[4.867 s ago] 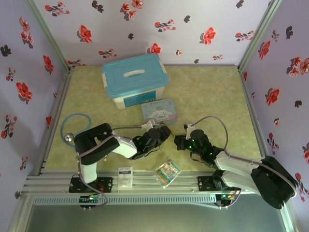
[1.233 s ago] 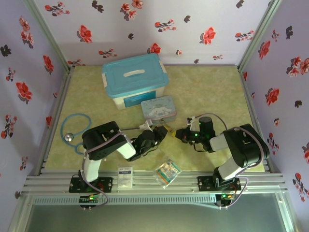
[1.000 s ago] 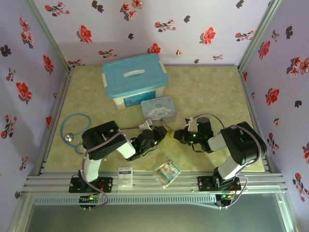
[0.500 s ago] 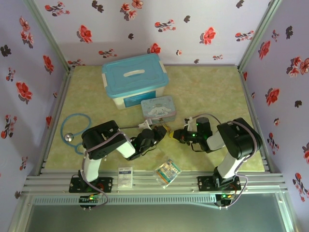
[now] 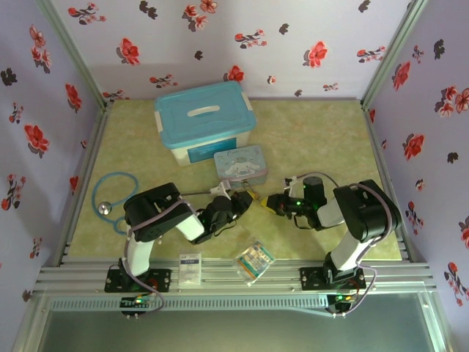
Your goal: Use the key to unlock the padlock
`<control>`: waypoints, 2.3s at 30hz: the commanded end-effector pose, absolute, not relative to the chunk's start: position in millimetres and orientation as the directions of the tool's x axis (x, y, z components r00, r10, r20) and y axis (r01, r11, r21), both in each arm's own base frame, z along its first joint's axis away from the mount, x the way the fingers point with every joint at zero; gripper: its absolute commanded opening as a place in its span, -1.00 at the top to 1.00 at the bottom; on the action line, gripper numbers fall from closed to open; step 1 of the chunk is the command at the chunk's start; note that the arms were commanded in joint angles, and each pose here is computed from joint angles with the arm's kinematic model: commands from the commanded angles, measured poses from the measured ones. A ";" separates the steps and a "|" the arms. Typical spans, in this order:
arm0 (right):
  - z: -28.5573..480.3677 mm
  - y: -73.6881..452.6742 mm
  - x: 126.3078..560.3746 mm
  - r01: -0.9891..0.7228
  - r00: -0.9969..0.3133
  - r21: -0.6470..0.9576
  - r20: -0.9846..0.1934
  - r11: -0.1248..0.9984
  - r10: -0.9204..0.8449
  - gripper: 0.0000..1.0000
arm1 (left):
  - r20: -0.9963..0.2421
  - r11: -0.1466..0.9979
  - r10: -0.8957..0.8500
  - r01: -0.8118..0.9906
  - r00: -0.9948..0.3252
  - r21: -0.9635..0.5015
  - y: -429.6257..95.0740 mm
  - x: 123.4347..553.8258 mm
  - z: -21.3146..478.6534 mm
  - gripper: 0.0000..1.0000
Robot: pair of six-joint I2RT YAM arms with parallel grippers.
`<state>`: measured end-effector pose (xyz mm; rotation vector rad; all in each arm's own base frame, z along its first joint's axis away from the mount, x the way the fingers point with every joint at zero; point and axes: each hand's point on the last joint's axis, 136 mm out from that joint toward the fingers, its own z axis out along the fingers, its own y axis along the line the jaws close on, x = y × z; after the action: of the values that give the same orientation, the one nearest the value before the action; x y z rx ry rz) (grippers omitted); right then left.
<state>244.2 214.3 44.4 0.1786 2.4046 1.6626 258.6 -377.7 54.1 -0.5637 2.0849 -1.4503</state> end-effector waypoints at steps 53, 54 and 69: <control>74.4 254.5 268.0 -0.013 -0.888 0.912 -0.200 0.410 0.415 1.00 | -0.185 0.305 -0.520 0.021 -0.834 -0.952 -402.7 246.8 63.9 0.62; 74.0 254.3 267.3 -0.012 -0.888 0.905 -0.205 0.426 0.410 1.00 | -0.186 0.303 -0.521 0.023 -0.833 -0.953 -403.2 247.8 65.0 0.62; 110.2 264.7 275.6 -0.019 -0.867 0.966 -0.144 0.256 0.477 1.00 | -0.191 0.277 -0.509 0.050 -0.839 -0.960 -405.6 246.4 75.8 1.00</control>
<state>261.1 235.8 44.8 0.5571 2.3615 1.3948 270.6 -373.7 52.2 -0.5796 2.0694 -1.4308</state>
